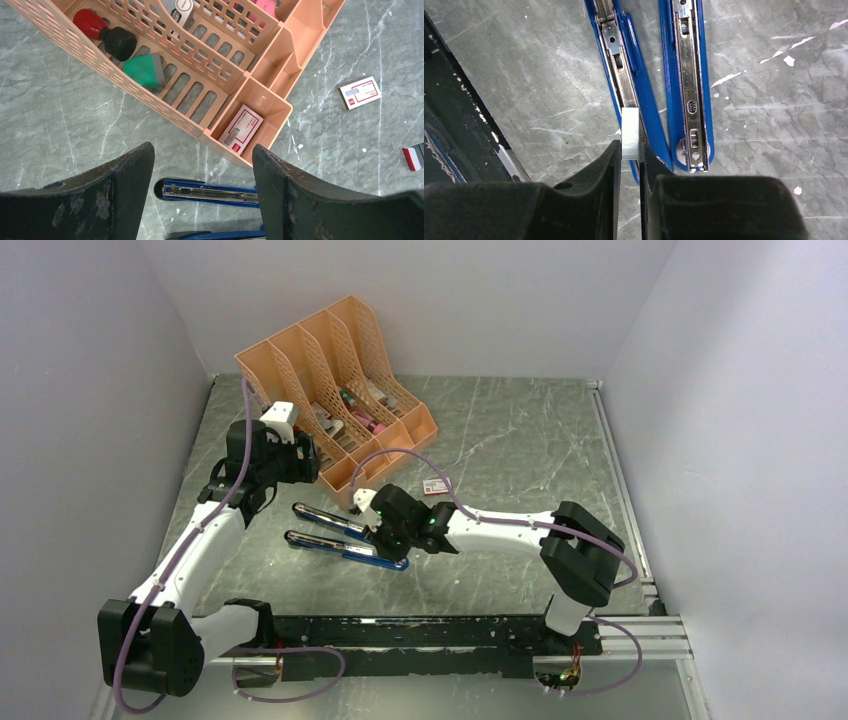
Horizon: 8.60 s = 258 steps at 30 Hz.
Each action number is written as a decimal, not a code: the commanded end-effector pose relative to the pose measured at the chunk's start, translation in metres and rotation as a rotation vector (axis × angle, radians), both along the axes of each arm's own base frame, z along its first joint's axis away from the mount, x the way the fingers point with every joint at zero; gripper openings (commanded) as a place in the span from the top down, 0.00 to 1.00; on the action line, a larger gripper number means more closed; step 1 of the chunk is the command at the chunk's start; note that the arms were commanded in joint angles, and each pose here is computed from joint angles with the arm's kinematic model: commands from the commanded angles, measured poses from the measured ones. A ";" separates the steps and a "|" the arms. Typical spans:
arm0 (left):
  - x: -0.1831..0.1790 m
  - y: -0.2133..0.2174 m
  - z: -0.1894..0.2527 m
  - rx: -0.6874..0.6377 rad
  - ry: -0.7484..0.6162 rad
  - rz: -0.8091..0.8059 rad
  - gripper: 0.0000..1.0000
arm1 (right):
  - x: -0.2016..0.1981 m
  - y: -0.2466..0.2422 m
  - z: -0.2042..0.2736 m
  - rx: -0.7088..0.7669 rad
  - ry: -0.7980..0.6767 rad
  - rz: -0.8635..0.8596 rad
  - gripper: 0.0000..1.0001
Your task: Load the staples into the stapler
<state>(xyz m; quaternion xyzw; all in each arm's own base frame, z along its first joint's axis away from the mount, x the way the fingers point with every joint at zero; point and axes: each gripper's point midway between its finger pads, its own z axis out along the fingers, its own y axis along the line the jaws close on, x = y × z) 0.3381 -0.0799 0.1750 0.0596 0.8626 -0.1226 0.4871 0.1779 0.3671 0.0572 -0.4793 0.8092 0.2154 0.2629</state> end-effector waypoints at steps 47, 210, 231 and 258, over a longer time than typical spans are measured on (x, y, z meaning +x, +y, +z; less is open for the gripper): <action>0.000 0.000 0.008 -0.005 -0.031 -0.007 0.24 | 0.004 -0.001 -0.010 -0.100 -0.078 0.160 1.00; 0.000 0.001 0.007 -0.001 -0.028 -0.004 0.24 | 0.015 -0.001 -0.009 0.001 0.054 0.199 0.66; 0.000 0.002 0.007 0.000 -0.028 -0.002 0.24 | 0.020 0.008 -0.008 0.019 0.042 0.204 0.66; 0.001 0.002 0.007 0.001 -0.028 0.001 0.24 | 0.024 0.016 -0.008 0.031 0.038 0.213 0.66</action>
